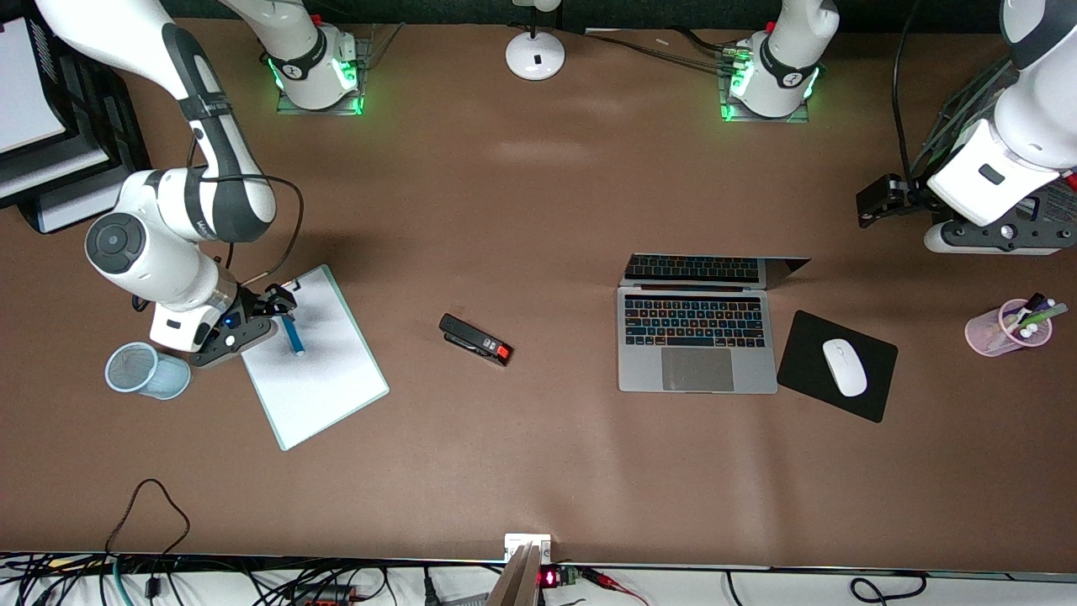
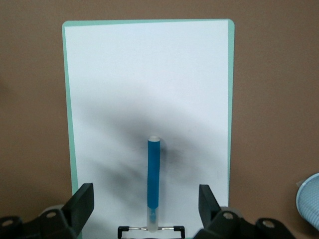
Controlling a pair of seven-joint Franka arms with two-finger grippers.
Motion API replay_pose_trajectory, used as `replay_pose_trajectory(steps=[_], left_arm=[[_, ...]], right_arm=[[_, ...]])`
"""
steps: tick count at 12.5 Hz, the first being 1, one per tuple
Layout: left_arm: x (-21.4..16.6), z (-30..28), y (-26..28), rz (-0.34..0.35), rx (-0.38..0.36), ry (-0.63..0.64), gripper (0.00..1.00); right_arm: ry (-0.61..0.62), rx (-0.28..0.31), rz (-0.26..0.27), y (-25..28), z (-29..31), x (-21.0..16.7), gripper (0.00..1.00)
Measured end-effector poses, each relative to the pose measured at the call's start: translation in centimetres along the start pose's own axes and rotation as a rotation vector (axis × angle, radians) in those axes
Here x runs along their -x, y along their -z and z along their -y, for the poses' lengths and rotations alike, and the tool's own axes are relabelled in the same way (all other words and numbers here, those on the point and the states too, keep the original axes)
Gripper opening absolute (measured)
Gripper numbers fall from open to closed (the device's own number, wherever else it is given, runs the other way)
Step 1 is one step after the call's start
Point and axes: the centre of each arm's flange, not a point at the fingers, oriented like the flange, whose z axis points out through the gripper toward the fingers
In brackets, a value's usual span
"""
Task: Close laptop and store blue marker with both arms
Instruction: 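Reach the right gripper down to the blue marker on the clipboard, then grasp the blue marker with the right gripper while the left gripper reaches the laptop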
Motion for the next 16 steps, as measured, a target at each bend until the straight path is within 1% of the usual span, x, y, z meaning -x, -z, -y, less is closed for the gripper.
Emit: replay_pose_trajectory(steps=[1, 2, 3, 7, 8, 10, 12, 14, 15, 16], left_arm=[[0.0, 0.0, 0.0, 0.0, 0.0, 0.0, 1.0], [0.0, 0.0, 0.0, 0.0, 0.0, 0.0, 1.0], [0.0, 0.0, 0.0, 0.0, 0.0, 0.0, 1.0], [0.0, 0.0, -0.1, 0.003, 0.0, 0.001, 1.0], [0.1, 0.0, -0.4, 0.02, -0.002, 0.0, 1.0], [0.1, -0.4, -2.1, 0.103, 0.002, -0.005, 1.0], [-0.9, -0.8, -3.4, 0.131, 0.018, -0.008, 1.0], [-1.3, -1.1, -4.0, 0.17, 0.016, -0.027, 1.0], [-1.2, -1.1, -4.3, 0.195, 0.014, -0.031, 0.91], [-0.9, -1.2, -4.5, 0.226, 0.012, -0.034, 0.78]], right_arm=[[0.005, -0.002, 0.004, -0.3, 0.0, 0.0, 0.88], [0.01, -0.003, 0.007, -0.7, 0.0, 0.0, 0.88], [0.012, -0.002, 0.007, -0.9, 0.0, 0.0, 0.84], [0.044, 0.001, 0.002, -1.9, -0.1, -0.1, 0.83], [0.058, 0.002, 0.001, -2.2, -0.1, -0.1, 0.79], [0.075, 0.006, -0.004, -3.1, -0.2, -0.2, 0.79], [0.078, 0.01, -0.007, -4.2, -0.2, -0.2, 0.75], [0.078, 0.013, -0.01, -5.5, -0.3, -0.2, 0.74], [0.078, 0.015, -0.01, -6.1, -0.3, -0.2, 0.72], [0.078, 0.014, -0.009, -6.6, -0.3, -0.1, 0.72]])
